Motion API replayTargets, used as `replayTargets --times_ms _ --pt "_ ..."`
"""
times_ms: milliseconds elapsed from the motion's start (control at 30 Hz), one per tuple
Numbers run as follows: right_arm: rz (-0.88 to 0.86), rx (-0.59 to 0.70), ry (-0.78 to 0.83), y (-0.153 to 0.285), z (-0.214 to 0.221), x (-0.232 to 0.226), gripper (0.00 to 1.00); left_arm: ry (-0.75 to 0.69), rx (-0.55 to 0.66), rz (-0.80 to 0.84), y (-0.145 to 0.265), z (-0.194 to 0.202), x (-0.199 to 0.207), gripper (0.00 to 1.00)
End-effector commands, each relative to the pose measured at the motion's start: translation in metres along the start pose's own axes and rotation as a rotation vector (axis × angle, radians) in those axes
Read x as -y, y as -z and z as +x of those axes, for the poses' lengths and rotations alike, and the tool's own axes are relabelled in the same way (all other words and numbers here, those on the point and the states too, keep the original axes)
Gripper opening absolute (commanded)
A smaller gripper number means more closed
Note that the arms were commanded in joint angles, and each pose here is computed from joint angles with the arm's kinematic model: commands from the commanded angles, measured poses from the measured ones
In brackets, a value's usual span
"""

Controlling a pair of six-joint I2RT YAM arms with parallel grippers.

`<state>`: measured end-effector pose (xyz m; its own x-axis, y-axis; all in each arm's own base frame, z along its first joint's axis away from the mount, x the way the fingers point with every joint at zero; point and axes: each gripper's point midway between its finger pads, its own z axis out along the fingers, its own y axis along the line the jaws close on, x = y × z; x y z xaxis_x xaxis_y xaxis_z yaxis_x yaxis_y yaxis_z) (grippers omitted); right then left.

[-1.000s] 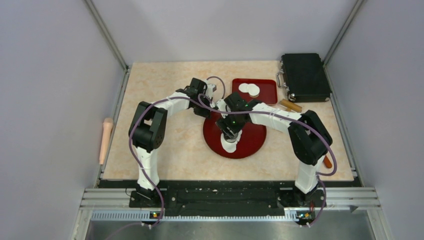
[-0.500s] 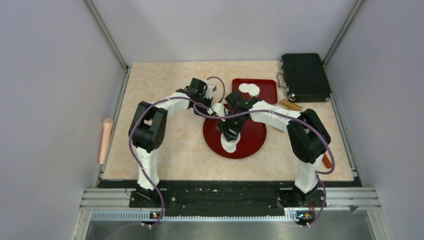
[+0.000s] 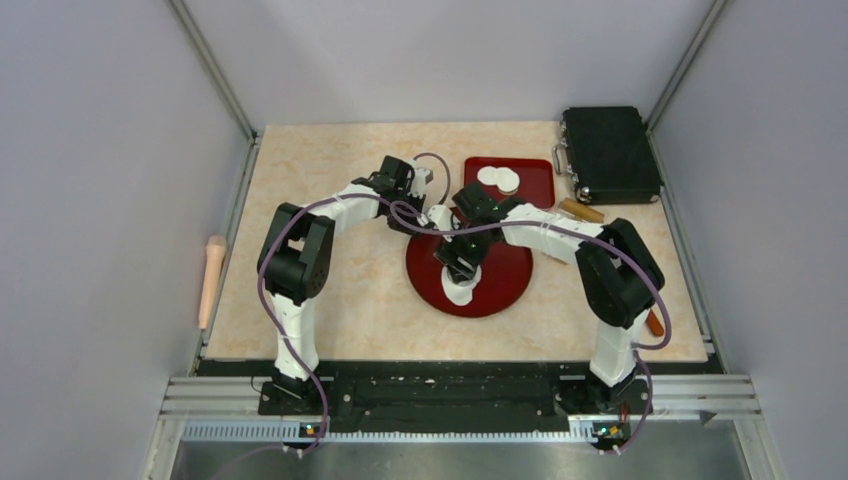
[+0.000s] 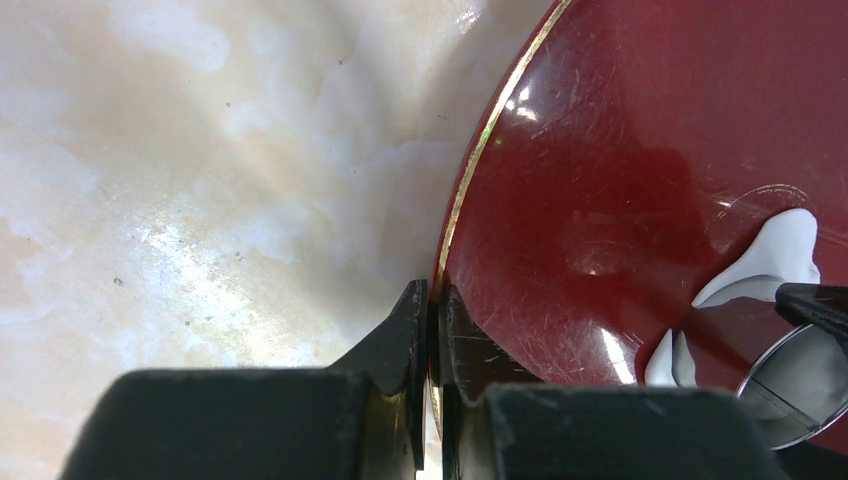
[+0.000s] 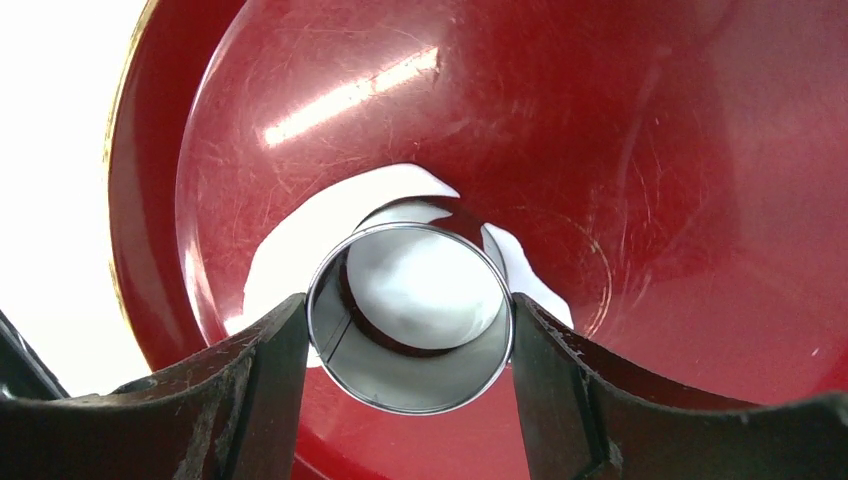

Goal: Roll out the dumpling wrappers from the dough

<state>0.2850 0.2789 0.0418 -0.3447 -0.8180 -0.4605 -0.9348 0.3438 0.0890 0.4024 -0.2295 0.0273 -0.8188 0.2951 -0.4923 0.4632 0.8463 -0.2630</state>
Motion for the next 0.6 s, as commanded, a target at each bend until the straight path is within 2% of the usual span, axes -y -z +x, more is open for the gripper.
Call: replayTargets --times_ms 0,100,433,567 --pt "0.089 -0.154 -0.255 -0.027 0.064 -0.007 0.43 -0.003 0.038 -0.093 0.010 -0.008 -0.019 0.00" --pt "0.088 -0.130 -0.334 -0.029 0.065 -0.013 0.41 -0.001 0.037 -0.095 0.009 -0.008 -0.020 0.00" --pt "0.213 -0.090 -0.465 -0.029 0.057 0.007 0.31 -0.001 0.038 -0.106 0.010 -0.009 -0.022 0.00" --pt "0.192 -0.096 -0.509 -0.031 0.061 0.001 0.29 -0.004 0.039 -0.116 0.011 -0.009 -0.023 0.00"
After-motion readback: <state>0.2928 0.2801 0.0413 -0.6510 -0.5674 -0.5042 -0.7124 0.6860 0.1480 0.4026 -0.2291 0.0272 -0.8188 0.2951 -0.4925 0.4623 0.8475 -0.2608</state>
